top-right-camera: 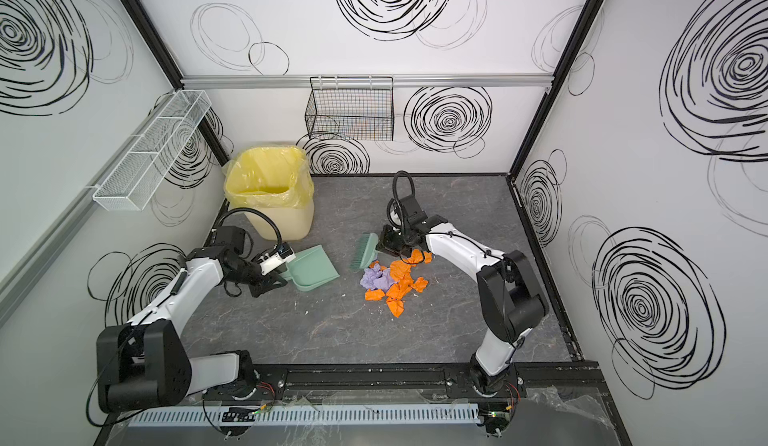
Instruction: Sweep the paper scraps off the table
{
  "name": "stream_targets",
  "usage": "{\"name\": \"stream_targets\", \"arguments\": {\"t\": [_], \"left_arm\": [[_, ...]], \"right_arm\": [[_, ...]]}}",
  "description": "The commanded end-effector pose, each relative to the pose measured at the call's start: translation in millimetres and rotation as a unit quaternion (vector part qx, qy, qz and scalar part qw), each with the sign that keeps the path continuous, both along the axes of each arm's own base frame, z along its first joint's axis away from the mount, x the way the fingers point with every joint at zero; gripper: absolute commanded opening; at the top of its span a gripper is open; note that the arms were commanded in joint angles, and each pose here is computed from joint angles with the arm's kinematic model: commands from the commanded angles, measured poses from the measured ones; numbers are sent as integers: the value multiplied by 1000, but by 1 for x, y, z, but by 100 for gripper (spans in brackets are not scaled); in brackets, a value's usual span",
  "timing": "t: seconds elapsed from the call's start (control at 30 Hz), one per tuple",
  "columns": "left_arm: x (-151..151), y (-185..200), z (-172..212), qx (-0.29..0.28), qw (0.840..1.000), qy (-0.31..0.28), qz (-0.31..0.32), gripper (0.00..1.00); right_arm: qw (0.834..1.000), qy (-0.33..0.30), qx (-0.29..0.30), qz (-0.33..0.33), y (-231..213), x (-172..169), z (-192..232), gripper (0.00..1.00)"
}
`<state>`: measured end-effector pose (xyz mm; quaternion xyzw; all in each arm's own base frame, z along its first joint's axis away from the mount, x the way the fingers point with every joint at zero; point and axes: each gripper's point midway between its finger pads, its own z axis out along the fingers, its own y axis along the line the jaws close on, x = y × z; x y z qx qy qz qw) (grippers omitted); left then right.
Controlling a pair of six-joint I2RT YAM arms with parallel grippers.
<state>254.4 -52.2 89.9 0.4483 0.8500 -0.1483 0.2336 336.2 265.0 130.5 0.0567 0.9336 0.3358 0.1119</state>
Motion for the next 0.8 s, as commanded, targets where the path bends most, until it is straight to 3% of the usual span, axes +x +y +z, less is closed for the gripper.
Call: {"name": "stream_targets", "arguments": {"t": [0.0, 0.23, 0.33, 0.4, 0.47, 0.6, 0.77], "left_arm": [[1, -6, -6, 3, 1000, -2, -5, 0], [-7, -28, -19, 21, 999, -1, -27, 0], [-12, -38, -24, 25, 999, 3, -38, 0], [-15, -44, -29, 32, 998, 5, -46, 0], [-17, -50, -34, 39, 998, 6, -55, 0], [-21, -64, -40, 53, 996, 9, -72, 0], [-19, -71, -42, 70, 994, -1, -80, 0]], "right_arm": [[999, -29, -3, 19, -11, -6, 29, 0], [995, -96, 15, 11, -43, 17, 98, 0], [991, -132, -17, -14, -78, 37, 113, 0], [983, -163, -77, -37, -108, 54, 122, 0], [961, -185, -197, -53, -145, 73, 127, 0], [885, -190, -420, -64, -204, 100, 129, 0], [798, -165, -575, -75, -234, 122, 126, 0]]}}
